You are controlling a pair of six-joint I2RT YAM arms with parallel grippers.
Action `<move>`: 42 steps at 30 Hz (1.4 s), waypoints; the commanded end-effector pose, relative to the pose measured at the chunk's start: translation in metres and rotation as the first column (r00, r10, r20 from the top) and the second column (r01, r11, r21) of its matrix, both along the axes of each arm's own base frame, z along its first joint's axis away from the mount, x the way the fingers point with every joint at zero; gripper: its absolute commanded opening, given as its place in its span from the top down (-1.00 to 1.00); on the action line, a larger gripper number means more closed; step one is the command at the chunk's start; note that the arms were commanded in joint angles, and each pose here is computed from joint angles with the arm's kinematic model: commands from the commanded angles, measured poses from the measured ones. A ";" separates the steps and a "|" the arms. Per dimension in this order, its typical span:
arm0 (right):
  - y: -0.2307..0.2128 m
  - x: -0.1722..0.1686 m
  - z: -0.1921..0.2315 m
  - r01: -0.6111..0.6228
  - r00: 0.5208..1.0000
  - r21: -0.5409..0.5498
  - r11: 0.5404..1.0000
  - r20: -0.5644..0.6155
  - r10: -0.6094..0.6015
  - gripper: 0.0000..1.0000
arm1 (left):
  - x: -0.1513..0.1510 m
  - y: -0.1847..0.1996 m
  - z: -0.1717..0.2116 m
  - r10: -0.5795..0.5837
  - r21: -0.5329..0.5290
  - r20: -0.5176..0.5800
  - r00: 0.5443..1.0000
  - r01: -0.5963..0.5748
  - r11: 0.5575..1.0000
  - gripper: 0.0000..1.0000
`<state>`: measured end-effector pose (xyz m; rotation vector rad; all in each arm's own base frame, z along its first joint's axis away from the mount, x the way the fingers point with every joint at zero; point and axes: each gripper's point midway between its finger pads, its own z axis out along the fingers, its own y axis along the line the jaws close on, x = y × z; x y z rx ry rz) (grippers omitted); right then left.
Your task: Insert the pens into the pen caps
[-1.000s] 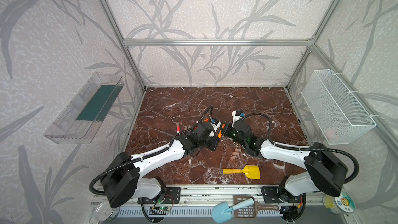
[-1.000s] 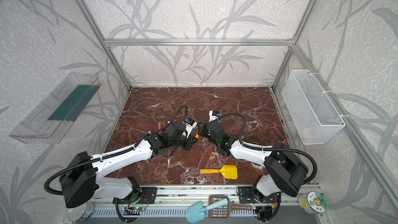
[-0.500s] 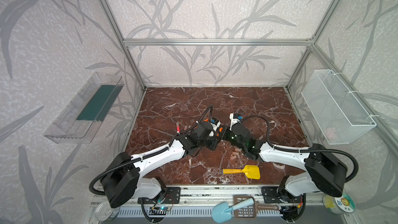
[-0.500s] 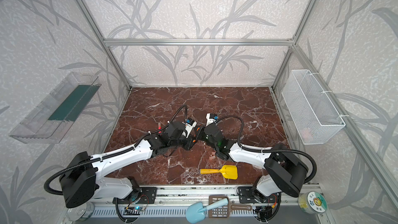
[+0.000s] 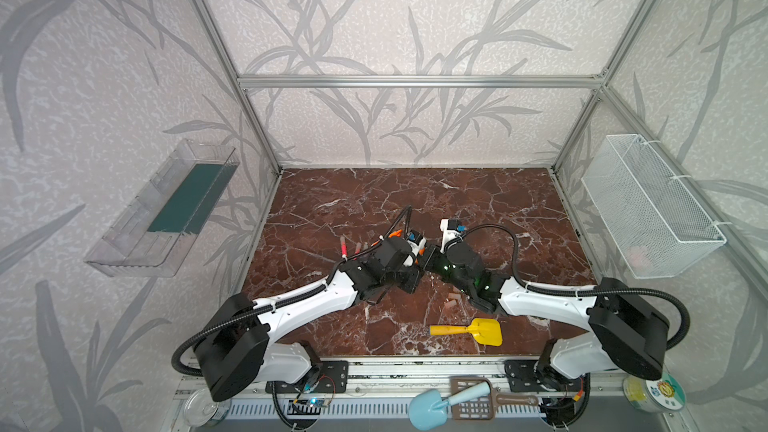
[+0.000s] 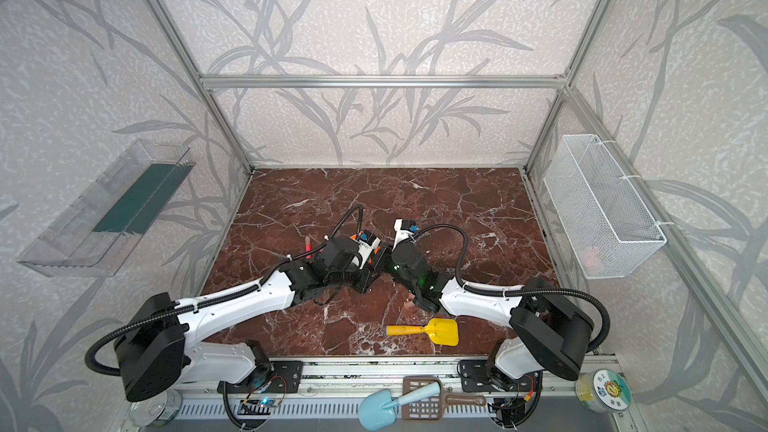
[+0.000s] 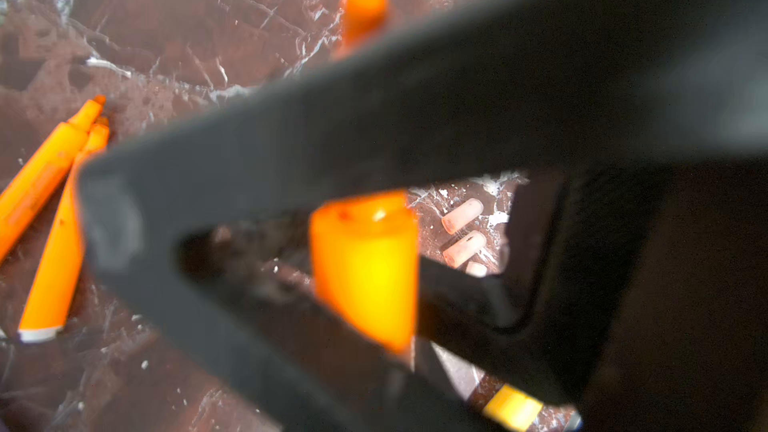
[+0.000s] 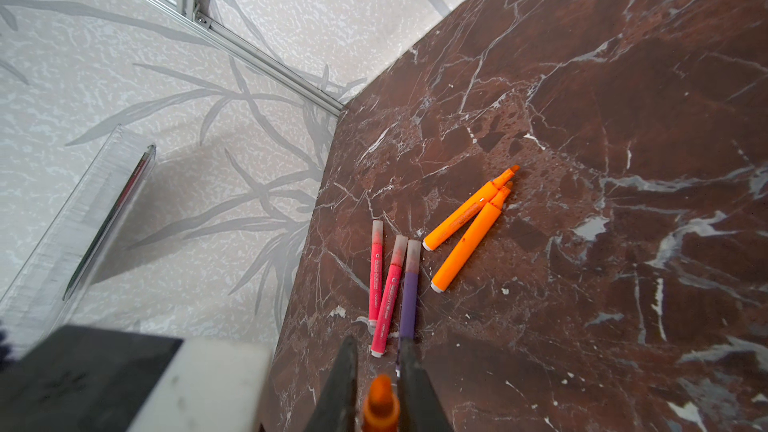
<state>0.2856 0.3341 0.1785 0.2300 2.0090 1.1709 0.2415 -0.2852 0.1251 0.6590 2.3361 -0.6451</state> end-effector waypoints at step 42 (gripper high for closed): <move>0.000 -0.009 -0.016 0.016 0.999 0.135 0.991 -0.048 -0.010 0.21 | 0.005 0.003 0.023 0.042 -0.099 0.094 0.995 -0.032 0.995 1.00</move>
